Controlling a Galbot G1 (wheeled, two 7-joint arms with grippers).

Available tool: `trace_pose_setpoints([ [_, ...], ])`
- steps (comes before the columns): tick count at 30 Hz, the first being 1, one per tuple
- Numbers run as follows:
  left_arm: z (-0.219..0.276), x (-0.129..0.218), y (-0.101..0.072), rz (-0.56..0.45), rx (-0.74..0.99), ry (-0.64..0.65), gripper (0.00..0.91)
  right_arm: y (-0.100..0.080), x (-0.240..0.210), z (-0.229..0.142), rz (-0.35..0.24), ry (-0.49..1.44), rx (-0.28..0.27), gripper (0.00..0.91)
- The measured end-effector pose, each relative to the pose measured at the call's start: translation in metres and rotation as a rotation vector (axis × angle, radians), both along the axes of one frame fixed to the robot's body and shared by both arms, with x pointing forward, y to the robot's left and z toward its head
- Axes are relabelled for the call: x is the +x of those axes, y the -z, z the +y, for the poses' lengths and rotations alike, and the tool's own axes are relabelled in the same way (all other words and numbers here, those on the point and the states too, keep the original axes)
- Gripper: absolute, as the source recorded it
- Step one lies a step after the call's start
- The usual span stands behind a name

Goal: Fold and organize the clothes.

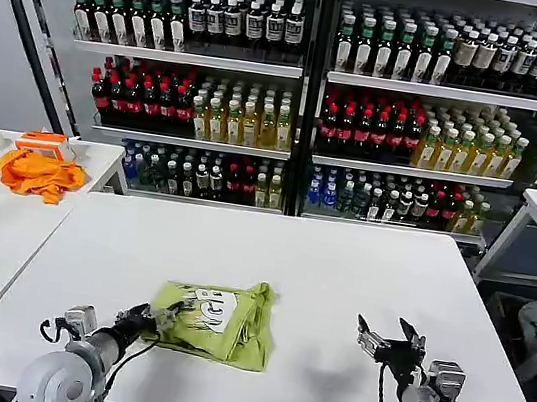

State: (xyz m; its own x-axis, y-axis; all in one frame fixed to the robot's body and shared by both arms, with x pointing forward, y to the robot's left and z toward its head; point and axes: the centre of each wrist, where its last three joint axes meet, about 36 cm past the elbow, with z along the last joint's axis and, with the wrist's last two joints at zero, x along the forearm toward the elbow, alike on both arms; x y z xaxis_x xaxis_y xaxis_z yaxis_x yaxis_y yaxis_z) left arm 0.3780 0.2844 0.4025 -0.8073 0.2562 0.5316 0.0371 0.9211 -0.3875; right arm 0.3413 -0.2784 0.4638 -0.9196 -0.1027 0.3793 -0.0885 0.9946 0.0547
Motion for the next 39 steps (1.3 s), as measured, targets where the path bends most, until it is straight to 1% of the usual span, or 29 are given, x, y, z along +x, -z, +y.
trace_pose_setpoints([
  [1, 0.0, 0.0, 0.001, 0.003, -0.012, 0.002, 0.302, 0.0, 0.0, 0.0, 0.0, 0.0, 0.0, 0.907],
  [2, -0.001, 0.0, 0.002, 0.005, -0.025, 0.006, 0.101, 0.0, 0.0, 0.0, 0.0, 0.0, 0.0, 0.907],
  [3, 0.0, 0.001, 0.003, 0.007, -0.038, 0.006, 0.05, 0.0, 0.0, 0.0, 0.001, 0.0, 0.0, 0.907],
  [4, 0.001, 0.002, 0.003, 0.008, -0.051, 0.006, 0.03, 0.0, 0.0, 0.0, 0.001, 0.0, 0.0, 0.907],
  [5, 0.002, 0.003, 0.004, 0.009, -0.065, 0.005, 0.02, 0.0, 0.0, 0.0, 0.002, 0.0, 0.0, 0.907],
  [19, 0.017, 0.007, 0.018, 0.043, -0.281, -0.026, 0.02, -0.001, 0.0, 0.001, 0.003, -0.006, 0.0, 0.907],
  [28, 0.022, 0.009, 0.024, 0.039, -0.425, -0.039, 0.02, -0.001, -0.001, -0.001, 0.008, -0.006, -0.007, 0.907],
  [34, 0.023, 0.008, 0.023, 0.02, -0.534, -0.049, 0.02, -0.003, 0.0, -0.001, 0.003, -0.005, -0.007, 0.907],
  [39, 0.034, 0.004, 0.017, -0.008, -0.583, -0.069, 0.02, -0.005, 0.0, -0.001, -0.005, 0.0, 0.001, 0.907],
])
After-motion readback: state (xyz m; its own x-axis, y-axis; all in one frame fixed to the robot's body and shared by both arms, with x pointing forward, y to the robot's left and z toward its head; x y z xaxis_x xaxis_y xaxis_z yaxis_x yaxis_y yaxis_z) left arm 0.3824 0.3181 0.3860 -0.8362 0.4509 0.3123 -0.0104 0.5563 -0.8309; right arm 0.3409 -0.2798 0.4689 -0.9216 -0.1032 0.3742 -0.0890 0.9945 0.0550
